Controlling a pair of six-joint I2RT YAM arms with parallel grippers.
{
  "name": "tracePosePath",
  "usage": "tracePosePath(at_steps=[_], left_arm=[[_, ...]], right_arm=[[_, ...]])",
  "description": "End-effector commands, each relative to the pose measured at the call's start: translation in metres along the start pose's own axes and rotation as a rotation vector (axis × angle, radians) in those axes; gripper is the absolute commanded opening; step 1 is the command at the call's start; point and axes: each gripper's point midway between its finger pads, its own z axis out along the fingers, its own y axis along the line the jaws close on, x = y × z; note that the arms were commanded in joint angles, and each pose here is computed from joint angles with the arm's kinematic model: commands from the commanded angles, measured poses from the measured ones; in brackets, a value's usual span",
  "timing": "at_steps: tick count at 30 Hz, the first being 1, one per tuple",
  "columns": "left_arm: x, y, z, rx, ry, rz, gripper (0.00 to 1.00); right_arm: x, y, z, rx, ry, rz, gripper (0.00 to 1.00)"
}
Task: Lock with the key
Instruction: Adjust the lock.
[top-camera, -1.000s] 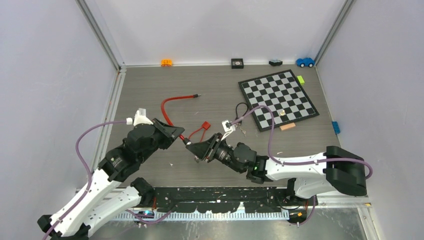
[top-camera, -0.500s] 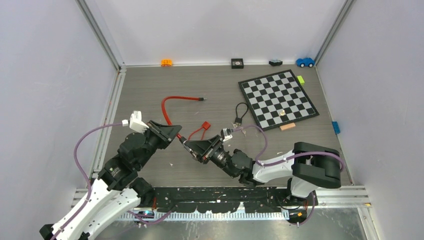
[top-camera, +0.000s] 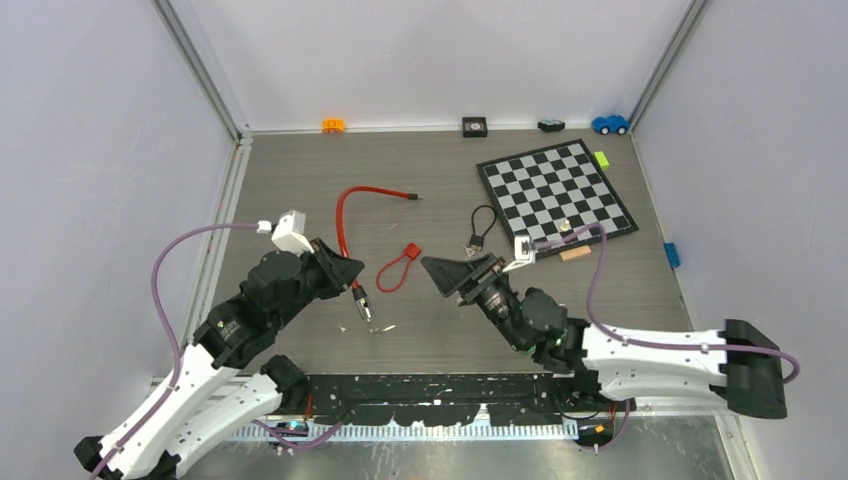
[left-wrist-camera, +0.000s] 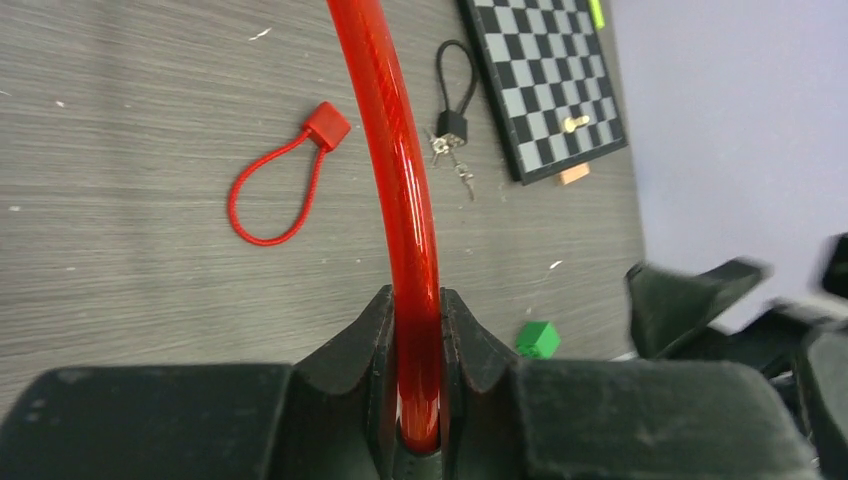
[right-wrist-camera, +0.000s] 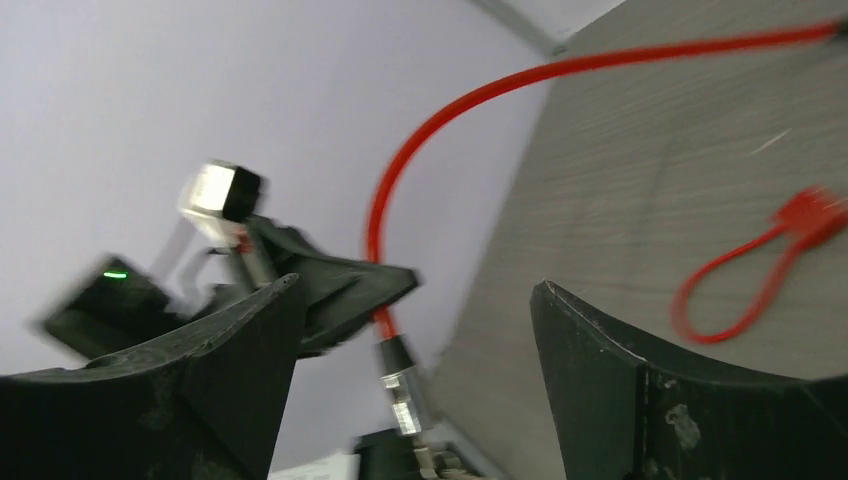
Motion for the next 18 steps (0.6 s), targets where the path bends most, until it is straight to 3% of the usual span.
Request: tracePosePath(at_steps=[1, 4, 6, 12, 18], left_arm=[[-0.014, -0.007, -0.011, -0.016, 0.025, 0.169, 0.0], [-0.007, -0.001, -0.009, -0.062, 0.096, 0.244, 0.0], [-0.007, -0.006, -0.009, -0.046, 0.132, 0.303, 0.0], [-0.025, -0.026, -0.014, -0.016, 0.193, 0.521, 0.0], [-0.05, -0.05, -0.02, 0.023, 0.183, 0.736, 0.0]], right_arm=[[-0.032, -0.06, -0.002, 0.345, 0.153, -0.797, 0.88], [-0.045, -0.098, 0.008, 0.408, 0.399, -1.098, 0.9], [-0.056, -0.11, 0.018, 0.406, 0.459, -1.196, 0.92], [-0.074, -0.132, 0.051, 0.268, 0.454, -1.367, 0.97], [-0.083, -0.153, 0.075, 0.19, 0.456, -1.423, 1.0]])
